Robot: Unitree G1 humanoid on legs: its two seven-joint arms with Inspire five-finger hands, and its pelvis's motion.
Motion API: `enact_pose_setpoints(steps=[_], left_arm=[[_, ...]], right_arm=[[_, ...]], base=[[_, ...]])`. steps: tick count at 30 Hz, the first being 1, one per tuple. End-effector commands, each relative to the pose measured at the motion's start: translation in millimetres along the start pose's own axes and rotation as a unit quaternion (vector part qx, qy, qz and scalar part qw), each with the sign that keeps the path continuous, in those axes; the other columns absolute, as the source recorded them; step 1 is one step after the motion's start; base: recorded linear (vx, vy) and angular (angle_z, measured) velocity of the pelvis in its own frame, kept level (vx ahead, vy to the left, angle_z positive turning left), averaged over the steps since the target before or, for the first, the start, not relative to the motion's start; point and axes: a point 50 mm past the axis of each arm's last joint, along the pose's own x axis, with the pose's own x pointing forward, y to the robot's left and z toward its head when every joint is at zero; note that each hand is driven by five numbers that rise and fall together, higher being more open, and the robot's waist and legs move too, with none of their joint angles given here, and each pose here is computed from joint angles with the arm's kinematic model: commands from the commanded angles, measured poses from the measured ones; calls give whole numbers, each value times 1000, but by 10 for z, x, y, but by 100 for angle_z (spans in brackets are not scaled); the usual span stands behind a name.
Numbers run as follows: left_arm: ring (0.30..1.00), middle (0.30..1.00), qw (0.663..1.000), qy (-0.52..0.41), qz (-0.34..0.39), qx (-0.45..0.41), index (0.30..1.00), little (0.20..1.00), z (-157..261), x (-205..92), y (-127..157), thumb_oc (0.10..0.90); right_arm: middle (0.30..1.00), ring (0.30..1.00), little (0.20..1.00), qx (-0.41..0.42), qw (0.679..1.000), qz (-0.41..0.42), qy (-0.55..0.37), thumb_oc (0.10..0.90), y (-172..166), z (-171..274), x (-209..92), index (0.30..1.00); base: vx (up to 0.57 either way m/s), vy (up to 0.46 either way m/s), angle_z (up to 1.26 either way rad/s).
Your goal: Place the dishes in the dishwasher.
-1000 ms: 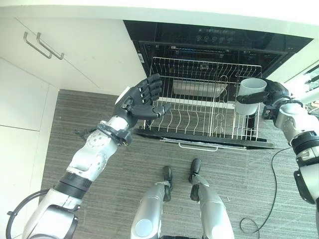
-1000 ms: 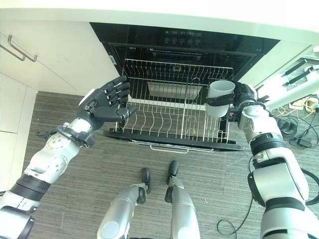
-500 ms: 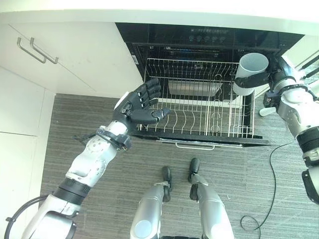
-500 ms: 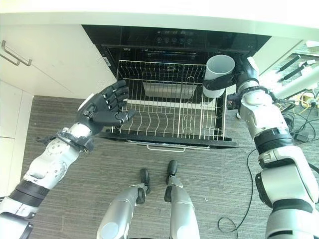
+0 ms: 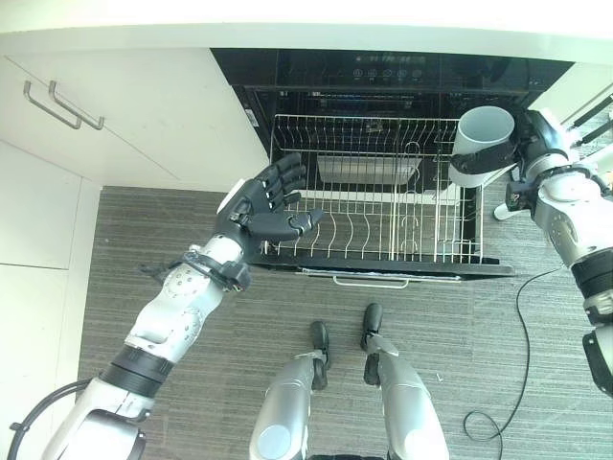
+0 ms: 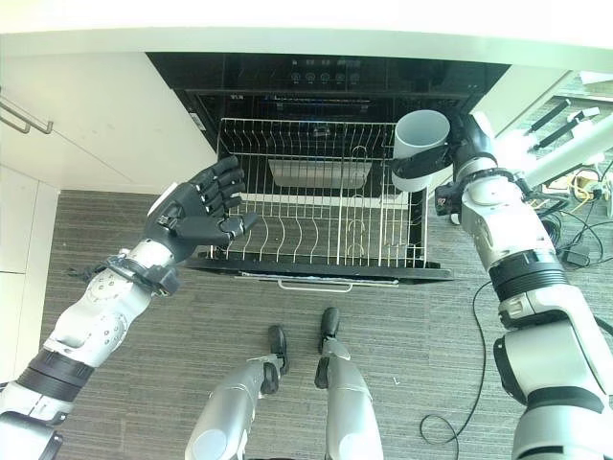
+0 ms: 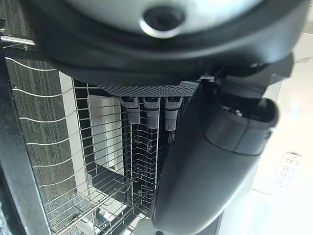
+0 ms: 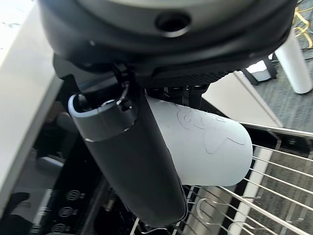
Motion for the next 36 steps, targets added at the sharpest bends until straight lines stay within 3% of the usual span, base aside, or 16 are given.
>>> enact_pose_setpoints(steps=[1,4,5,6,9,10,11,25,26,27,30,31,36], left_arm=[[900,900,989,-136,-50,17,900,900,528,-12,-186,800],[900,900,989,-136,-50,18,900,900,525,-19,-203,800],[900,900,989,-139,-50,18,900,900,530,-19,-201,800],[900,900,989,-139,-50,18,900,900,532,-20,-199,800],[900,900,989,-141,-50,19,900,900,538,-21,-203,800],[900,900,989,-141,-50,19,900,900,540,-22,-202,800],[900,900,989,-141,-49,19,900,900,539,-29,-192,800],[900,900,989,-139,-49,19,900,900,518,-47,-200,800],[900,900,989,-139,-48,19,900,900,514,-46,-209,800],[900,900,989,-138,-48,18,900,900,506,-41,-206,800],[900,900,989,-138,-50,18,900,900,497,-34,-212,800],[900,900,989,-138,-49,18,900,900,505,-33,-213,800],[900,900,989,-138,-46,20,900,900,506,-40,-208,800]], right_arm=[[900,900,900,-115,986,-85,-88,800,-441,461,-42,900],[900,900,900,-86,990,-62,-87,800,-392,468,-38,900],[347,347,347,-73,991,-51,-97,431,-359,467,-39,347],[300,300,300,-73,991,-50,-100,400,-354,471,-39,300],[300,300,300,-71,991,-44,-102,400,-314,451,-51,300],[789,789,789,-70,990,-52,-107,726,-323,454,-55,789],[900,900,900,-67,991,-47,-109,800,-319,454,-58,900],[900,900,900,-18,990,8,-139,800,-150,503,-115,900],[549,549,549,18,987,38,-156,566,-88,541,-132,549],[300,300,300,22,984,59,-169,400,-34,563,-145,300],[300,300,300,39,985,49,-160,400,-8,515,-145,300],[900,900,900,37,986,58,-150,800,0,483,-139,900],[900,900,900,12,988,52,-146,800,8,448,-151,900]], base=[[0,0,0],[0,0,0],[0,0,0],[0,0,0],[0,0,0],[0,0,0],[0,0,0],[0,0,0],[0,0,0],[0,0,0],[0,0,0],[0,0,0],[0,0,0]])
